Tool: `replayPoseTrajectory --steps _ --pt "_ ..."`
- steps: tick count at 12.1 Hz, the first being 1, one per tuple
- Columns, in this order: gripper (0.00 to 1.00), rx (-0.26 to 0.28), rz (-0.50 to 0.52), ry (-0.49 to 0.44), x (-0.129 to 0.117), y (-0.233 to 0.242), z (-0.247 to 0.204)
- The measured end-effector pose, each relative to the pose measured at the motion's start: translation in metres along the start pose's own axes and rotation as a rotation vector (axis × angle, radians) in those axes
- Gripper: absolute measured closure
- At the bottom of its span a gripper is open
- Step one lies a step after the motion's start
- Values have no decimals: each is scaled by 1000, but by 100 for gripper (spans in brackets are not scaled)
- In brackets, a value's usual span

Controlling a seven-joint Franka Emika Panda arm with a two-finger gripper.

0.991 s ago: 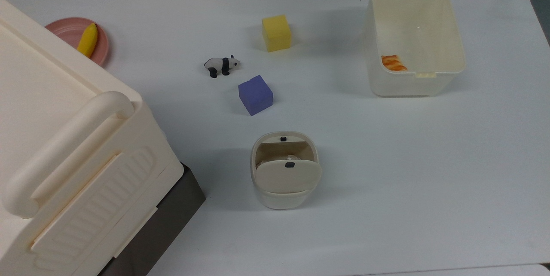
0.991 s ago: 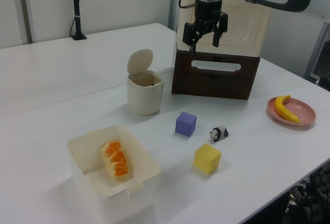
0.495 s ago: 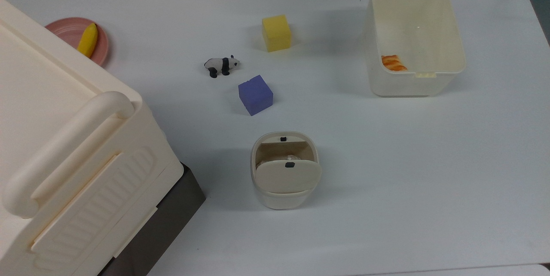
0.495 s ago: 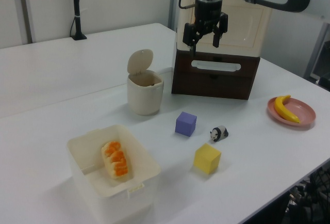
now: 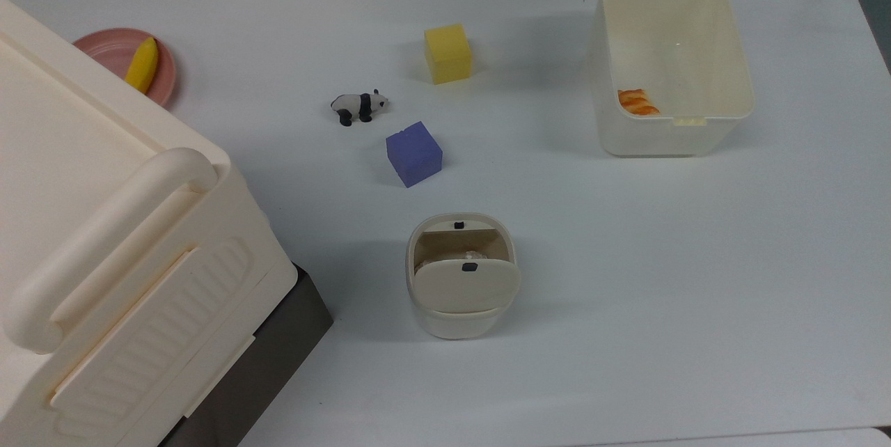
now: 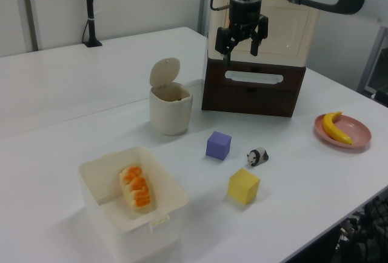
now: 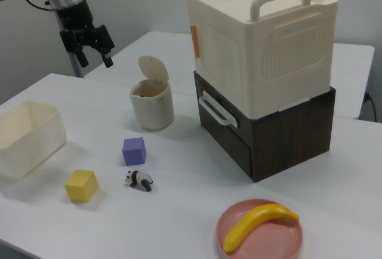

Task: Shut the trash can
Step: 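Move the gripper toward the open lid of the cream trash can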

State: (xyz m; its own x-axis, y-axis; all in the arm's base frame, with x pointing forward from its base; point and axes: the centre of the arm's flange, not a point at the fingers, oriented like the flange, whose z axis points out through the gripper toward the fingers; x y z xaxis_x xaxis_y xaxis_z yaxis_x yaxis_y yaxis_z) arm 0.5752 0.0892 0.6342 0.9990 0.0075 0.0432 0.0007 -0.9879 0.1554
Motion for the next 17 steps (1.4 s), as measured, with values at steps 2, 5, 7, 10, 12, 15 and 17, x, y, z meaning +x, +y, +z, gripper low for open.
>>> replayPoseTrajectory --steps 2,5,7,10,12,15,17 --pt "0 0 1 0 0 0 0" --pt "19 0 -14 -1 0 1 0" --pt "42 -2 -36 -15 -1 2 2" --pt "83 -4 -88 -28 -3 2 3" --pt "99 6 -167 -84 -9 1 8" --pt "99 112 -227 -119 -14 1 8" --pt "99 158 -230 -69 -9 -1 1"
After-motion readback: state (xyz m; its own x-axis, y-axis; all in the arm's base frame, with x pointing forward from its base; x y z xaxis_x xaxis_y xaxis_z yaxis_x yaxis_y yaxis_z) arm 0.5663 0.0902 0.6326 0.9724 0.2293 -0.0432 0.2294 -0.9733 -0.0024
